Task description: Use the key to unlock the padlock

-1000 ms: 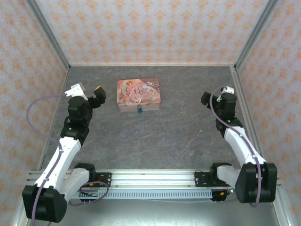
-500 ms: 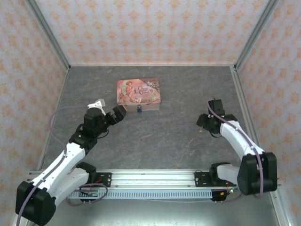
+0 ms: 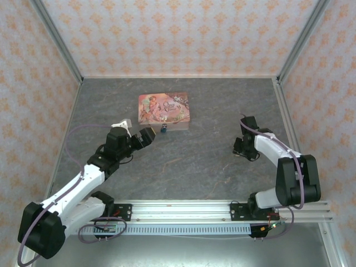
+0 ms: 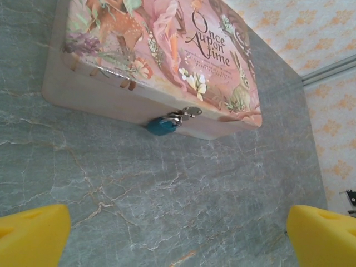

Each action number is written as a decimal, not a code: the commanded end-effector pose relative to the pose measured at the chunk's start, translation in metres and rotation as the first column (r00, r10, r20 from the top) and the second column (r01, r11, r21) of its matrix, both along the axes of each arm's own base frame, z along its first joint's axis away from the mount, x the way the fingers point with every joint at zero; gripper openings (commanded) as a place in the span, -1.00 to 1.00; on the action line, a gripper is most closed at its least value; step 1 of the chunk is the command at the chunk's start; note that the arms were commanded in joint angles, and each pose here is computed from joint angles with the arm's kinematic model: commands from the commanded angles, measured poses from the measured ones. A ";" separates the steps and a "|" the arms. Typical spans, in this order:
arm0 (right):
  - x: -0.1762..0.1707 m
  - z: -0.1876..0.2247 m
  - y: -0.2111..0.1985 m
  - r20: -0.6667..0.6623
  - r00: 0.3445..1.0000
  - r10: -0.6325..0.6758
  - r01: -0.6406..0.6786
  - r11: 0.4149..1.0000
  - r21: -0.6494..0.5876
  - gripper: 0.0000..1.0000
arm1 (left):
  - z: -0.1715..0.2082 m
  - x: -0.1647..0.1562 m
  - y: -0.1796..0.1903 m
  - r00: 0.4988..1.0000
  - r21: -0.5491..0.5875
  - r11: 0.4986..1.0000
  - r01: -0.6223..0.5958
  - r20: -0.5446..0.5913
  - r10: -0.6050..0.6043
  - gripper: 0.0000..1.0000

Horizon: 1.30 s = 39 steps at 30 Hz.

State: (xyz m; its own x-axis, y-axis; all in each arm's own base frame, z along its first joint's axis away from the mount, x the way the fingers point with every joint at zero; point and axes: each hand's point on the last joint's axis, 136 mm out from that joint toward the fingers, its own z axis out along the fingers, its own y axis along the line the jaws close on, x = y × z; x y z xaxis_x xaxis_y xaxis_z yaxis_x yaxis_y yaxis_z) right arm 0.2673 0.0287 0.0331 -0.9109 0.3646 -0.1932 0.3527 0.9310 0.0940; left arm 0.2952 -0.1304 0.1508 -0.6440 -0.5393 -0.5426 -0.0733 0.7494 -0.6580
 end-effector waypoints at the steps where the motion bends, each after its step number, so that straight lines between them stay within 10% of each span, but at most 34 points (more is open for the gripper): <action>1: 0.006 0.002 0.002 -0.007 1.000 0.021 -0.021 1.000 -0.001 -0.35 | 0.017 0.007 -0.007 0.999 -0.015 1.000 0.007 0.046 -0.007 1.00; 21: -0.008 -0.021 0.008 -0.111 0.994 0.022 -0.018 0.999 0.034 -0.44 | 0.016 0.005 -0.007 0.999 0.002 1.000 0.009 0.042 -0.009 1.00; 39: -0.004 -0.004 0.022 -0.009 1.000 -0.027 0.028 0.990 0.137 -1.00 | 0.023 0.004 -0.007 0.999 -0.022 1.000 0.004 0.050 -0.003 1.00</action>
